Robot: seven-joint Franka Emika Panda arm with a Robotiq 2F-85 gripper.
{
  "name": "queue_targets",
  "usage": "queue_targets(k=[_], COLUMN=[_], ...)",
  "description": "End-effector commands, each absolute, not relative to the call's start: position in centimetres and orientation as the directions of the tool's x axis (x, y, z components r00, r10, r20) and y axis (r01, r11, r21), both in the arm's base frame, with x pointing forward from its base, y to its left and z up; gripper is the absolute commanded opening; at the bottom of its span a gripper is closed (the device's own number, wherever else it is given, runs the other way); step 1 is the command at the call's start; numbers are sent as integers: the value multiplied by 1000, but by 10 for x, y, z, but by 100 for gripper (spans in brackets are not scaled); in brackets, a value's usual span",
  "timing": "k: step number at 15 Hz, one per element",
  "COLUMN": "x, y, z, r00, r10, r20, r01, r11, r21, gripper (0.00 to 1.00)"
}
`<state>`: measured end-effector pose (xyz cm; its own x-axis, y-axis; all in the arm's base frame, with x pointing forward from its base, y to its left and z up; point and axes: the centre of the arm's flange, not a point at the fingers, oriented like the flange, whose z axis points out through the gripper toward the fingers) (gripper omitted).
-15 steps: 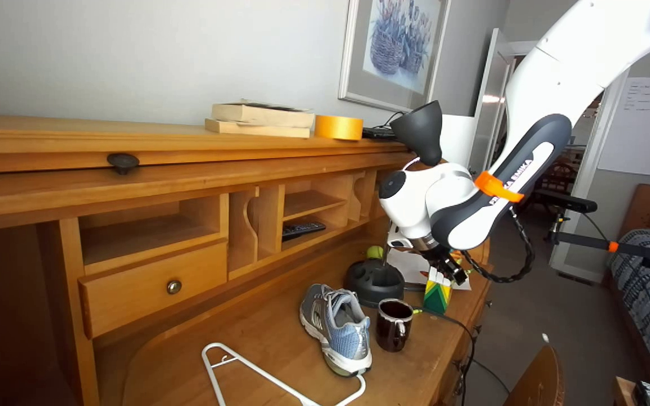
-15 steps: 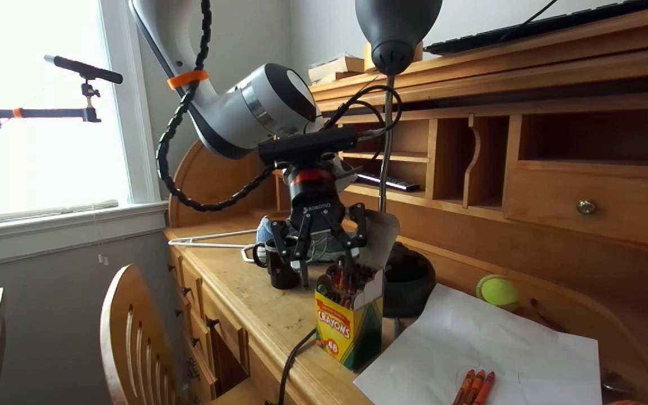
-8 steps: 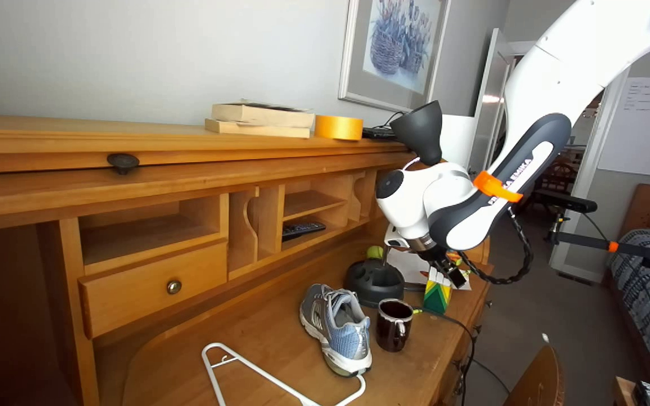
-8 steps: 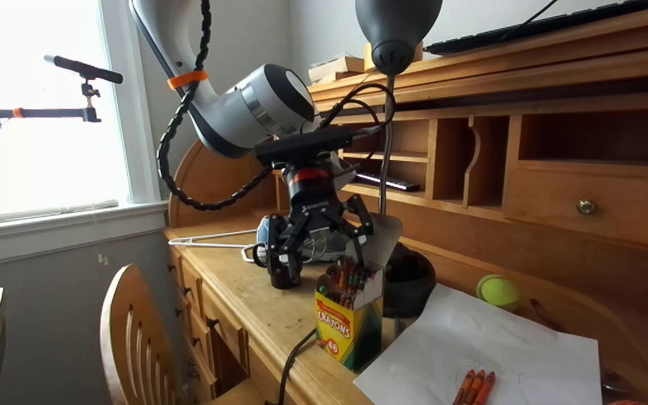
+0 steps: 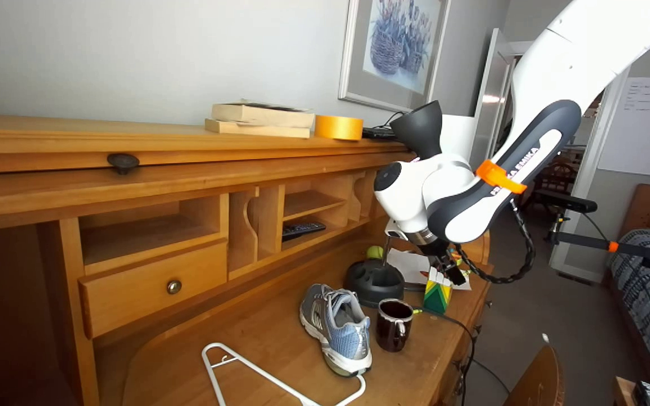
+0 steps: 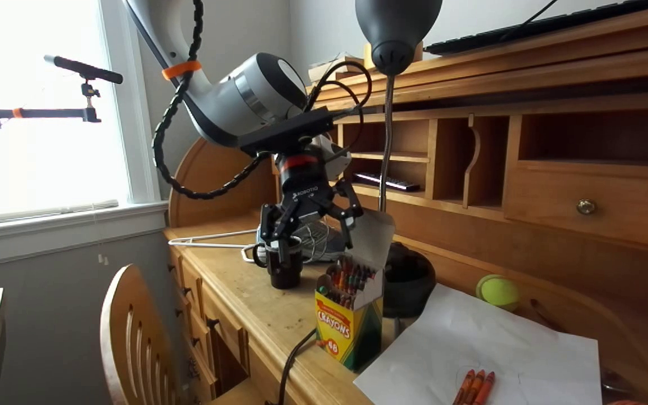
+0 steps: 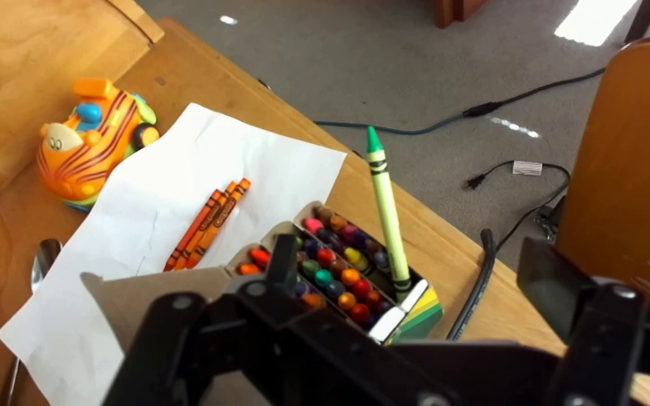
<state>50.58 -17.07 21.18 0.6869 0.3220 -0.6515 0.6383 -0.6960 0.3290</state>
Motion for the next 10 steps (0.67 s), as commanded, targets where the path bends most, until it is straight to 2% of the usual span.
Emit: queue_targets(k=[1,2,3,4,7,8,10], x=[478,473,464,458,438,430,417], y=[-159,-157,-154,-152,-146,-145,-147], z=[227,230,235,239,252,256,263], r00=[762,781,803,818,873,885,916], r10=[250,237,232,222,184,185,168], r20=[-598,-578,-549,-531,-452,-427,-365], r01=[534,509,483,461,384,375,327], r11=[-765,-778,-793,-805,-831,-827,-839], r21=[361,368,371,374,402,419,435], gripper=[100,100,75,73,49,87,88])
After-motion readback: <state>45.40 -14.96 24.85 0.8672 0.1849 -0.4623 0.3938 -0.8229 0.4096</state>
